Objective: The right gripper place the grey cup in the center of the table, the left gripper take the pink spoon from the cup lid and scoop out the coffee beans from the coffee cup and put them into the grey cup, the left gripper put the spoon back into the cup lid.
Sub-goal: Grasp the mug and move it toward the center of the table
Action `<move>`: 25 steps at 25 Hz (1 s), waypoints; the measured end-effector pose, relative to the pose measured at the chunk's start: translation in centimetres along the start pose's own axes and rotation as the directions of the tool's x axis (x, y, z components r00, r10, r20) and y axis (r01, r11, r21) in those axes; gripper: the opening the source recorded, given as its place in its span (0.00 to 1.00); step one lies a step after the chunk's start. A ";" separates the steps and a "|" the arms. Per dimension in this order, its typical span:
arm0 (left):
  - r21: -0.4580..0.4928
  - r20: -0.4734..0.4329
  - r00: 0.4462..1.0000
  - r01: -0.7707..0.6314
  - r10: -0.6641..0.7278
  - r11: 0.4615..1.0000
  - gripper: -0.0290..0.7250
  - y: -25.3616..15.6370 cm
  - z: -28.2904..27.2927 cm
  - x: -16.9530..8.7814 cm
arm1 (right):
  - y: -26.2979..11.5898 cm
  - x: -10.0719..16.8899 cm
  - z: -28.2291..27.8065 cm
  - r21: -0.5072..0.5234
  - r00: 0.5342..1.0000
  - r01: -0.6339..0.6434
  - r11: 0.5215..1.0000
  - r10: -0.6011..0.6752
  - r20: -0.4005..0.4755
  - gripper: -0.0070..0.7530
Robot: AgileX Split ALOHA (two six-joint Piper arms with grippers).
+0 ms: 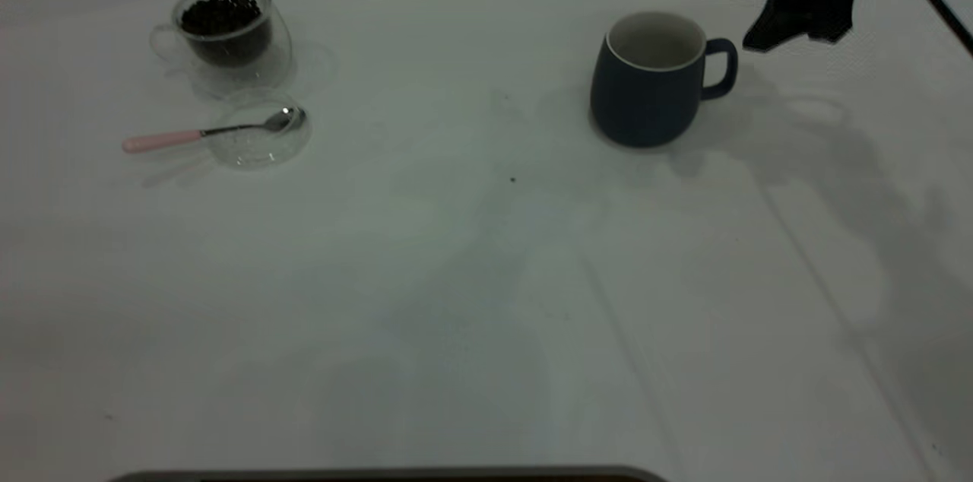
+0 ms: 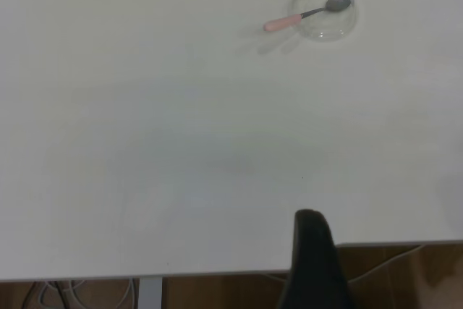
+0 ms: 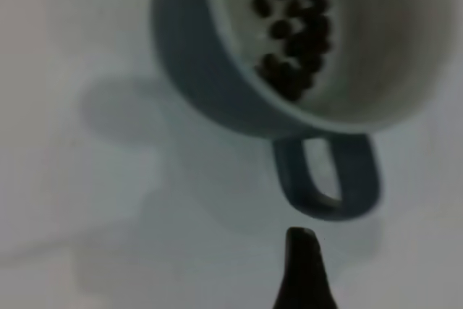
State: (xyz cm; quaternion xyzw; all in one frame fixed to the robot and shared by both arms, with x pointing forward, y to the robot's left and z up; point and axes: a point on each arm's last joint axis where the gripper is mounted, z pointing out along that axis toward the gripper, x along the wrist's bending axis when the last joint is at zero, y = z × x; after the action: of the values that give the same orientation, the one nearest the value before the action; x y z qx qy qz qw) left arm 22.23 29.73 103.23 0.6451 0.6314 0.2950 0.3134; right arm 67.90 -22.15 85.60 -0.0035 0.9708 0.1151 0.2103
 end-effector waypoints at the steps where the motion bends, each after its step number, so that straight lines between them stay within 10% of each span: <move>1: 0.000 0.000 1.000 0.000 0.000 1.000 0.81 0.0 0.0 0.0 | -0.1 0.2 0.3 -0.001 1.000 0.022 1.000 -0.022 -0.008 0.76; 25: 0.000 0.000 1.000 0.004 -0.004 1.000 0.81 0.0 0.0 0.0 | 6.9 2.4 4.3 -0.179 0.995 -0.096 0.979 0.097 -0.004 0.72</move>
State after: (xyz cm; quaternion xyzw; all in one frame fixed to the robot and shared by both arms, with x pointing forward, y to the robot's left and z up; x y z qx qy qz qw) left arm 22.23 29.73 103.23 0.6438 0.6326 0.2943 0.3140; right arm 67.06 -14.34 82.29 0.0250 0.9551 0.2118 0.2057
